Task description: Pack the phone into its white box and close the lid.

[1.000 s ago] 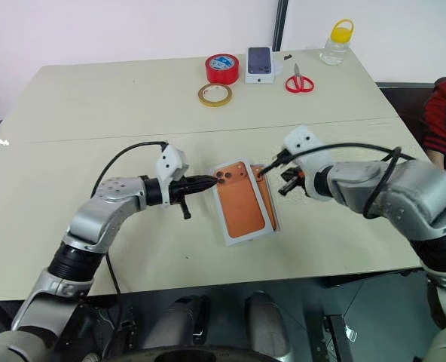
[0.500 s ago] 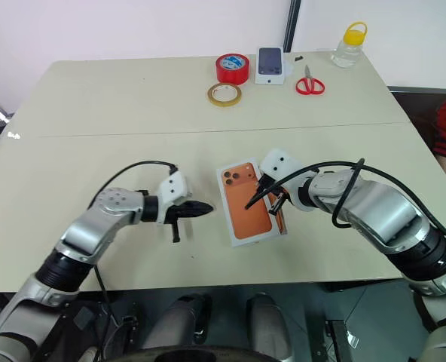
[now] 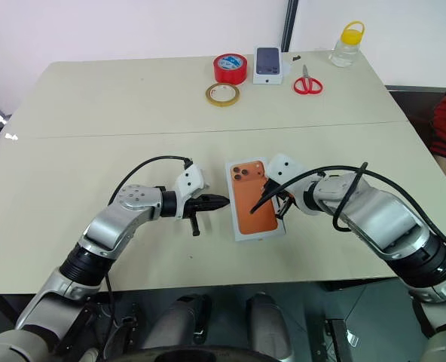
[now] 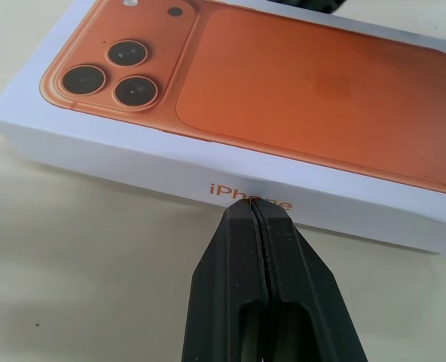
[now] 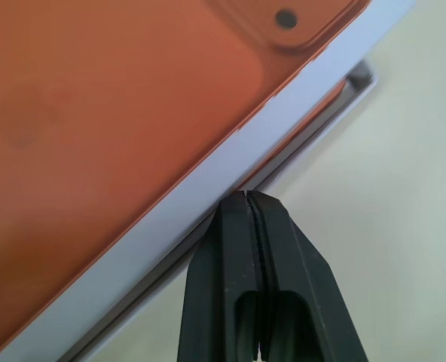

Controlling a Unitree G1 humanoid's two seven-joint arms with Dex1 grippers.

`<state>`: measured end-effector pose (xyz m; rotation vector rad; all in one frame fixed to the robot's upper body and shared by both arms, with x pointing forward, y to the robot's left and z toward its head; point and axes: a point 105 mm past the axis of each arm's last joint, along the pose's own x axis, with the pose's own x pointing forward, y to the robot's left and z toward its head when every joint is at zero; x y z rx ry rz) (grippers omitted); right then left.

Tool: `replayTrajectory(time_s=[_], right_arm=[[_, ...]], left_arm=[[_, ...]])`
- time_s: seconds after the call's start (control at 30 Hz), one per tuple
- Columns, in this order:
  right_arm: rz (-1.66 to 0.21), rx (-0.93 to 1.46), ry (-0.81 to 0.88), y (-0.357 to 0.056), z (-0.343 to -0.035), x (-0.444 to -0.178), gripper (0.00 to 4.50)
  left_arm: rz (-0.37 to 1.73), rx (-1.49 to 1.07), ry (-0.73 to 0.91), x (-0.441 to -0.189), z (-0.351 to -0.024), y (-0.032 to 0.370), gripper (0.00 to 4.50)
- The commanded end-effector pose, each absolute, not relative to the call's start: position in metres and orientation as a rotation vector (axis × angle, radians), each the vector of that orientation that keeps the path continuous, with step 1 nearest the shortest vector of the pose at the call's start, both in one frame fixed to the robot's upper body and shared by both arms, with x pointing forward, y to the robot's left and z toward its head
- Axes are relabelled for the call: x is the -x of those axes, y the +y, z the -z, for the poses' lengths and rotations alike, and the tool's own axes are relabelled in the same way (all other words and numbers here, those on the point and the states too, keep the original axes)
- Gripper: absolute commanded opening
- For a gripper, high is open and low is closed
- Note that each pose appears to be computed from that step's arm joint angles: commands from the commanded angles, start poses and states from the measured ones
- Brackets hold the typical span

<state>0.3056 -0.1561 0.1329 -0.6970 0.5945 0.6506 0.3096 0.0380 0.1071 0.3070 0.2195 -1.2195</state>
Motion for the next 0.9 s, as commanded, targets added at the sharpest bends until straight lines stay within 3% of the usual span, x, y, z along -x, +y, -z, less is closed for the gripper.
replayTrajectory(time_s=[0.03,0.9], right_arm=[[-0.656,0.706,0.549,-0.152,-0.142,-0.304,0.03],[-0.599,0.702,0.565,-0.167,-0.140,-0.309,0.03]], left_arm=[[1.221,-0.299,0.159,-0.312,-0.123,0.035,0.00],[1.272,-0.264,0.151,-0.301,-0.121,0.014,0.00]])
